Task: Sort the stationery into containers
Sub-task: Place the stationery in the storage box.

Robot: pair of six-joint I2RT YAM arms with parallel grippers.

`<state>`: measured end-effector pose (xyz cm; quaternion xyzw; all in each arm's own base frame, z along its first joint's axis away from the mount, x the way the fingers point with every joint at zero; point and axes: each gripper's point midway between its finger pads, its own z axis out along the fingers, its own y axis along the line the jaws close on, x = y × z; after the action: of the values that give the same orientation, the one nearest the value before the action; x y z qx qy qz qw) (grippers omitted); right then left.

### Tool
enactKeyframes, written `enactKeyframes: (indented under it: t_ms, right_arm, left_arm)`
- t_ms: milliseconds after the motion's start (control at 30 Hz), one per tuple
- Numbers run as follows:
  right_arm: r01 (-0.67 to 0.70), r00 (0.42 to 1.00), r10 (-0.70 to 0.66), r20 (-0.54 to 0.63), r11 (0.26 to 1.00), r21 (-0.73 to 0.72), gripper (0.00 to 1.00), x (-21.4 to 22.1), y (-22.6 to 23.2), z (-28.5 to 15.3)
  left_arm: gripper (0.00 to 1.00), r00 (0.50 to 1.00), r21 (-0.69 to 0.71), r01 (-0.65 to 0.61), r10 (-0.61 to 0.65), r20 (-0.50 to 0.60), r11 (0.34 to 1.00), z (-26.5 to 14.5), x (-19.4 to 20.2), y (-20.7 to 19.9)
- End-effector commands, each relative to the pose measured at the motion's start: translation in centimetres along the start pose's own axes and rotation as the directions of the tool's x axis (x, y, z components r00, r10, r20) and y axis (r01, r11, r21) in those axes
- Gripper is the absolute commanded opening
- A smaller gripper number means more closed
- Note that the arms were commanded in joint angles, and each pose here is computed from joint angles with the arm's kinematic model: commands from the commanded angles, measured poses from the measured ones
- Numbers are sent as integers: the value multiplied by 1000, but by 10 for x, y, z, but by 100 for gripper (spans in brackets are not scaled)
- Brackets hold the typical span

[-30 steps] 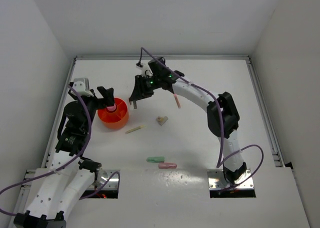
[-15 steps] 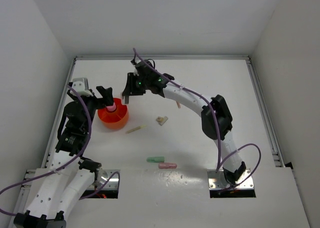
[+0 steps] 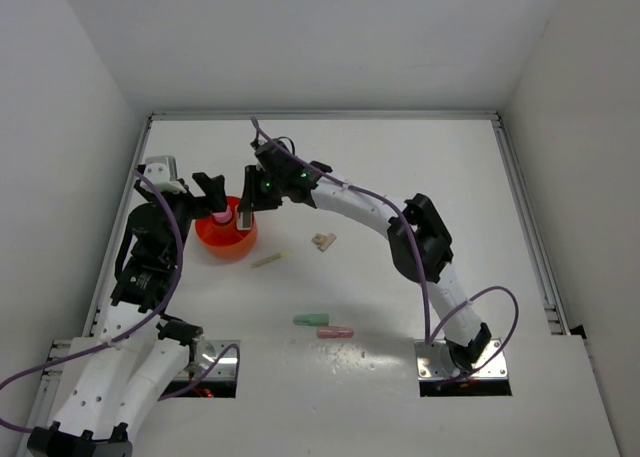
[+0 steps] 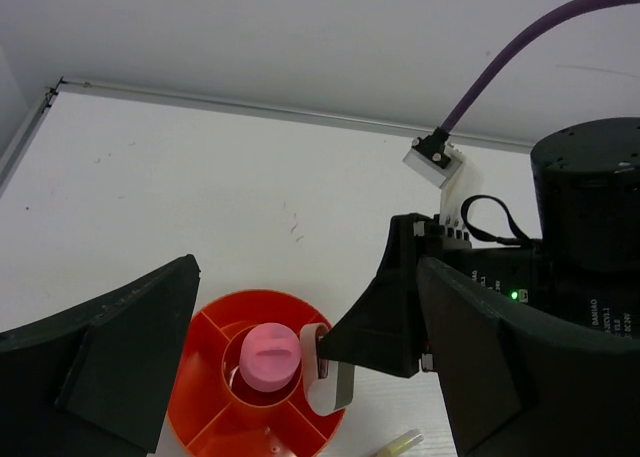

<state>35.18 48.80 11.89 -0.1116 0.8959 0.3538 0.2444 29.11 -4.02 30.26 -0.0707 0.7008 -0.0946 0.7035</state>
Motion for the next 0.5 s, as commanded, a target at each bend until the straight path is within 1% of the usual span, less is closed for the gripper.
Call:
enactKeyframes:
  t_ms: [0, 233, 267, 300, 400, 433, 467]
  right_arm:
    - [-7, 1000, 8, 16, 999, -37, 0, -2, 18, 1]
    - [0, 1000, 0, 7, 1000, -15, 1, 10, 14, 12]
    - [0, 1000, 0, 7, 1000, -16, 3, 10, 14, 12]
    - [0, 1000, 0, 7, 1000, -16, 10, 10, 14, 12]
    - [-1, 1000, 1, 0, 1000, -10, 18, 13, 12, 13]
    - [-1, 1000, 1, 0, 1000, -10, 18, 13, 12, 13]
    - [-1, 1000, 1, 0, 1000, -10, 21, 13, 12, 13]
  left_arm:
    - [96, 998, 23, -2, 0, 69, 1000, -1, -25, -7]
    - [96, 998, 23, -2, 0, 69, 1000, -1, -25, -7]
    - [96, 998, 23, -2, 0, 69, 1000, -1, -25, -7]
    - [96, 998, 23, -2, 0, 69, 1000, -1, -25, -7]
    - [96, 998, 23, -2, 0, 69, 1000, -1, -25, -7]
    - [96, 998, 23, -2, 0, 69, 1000, -1, -25, -7]
    - [96, 998, 23, -2, 0, 69, 1000, -1, -25, -7]
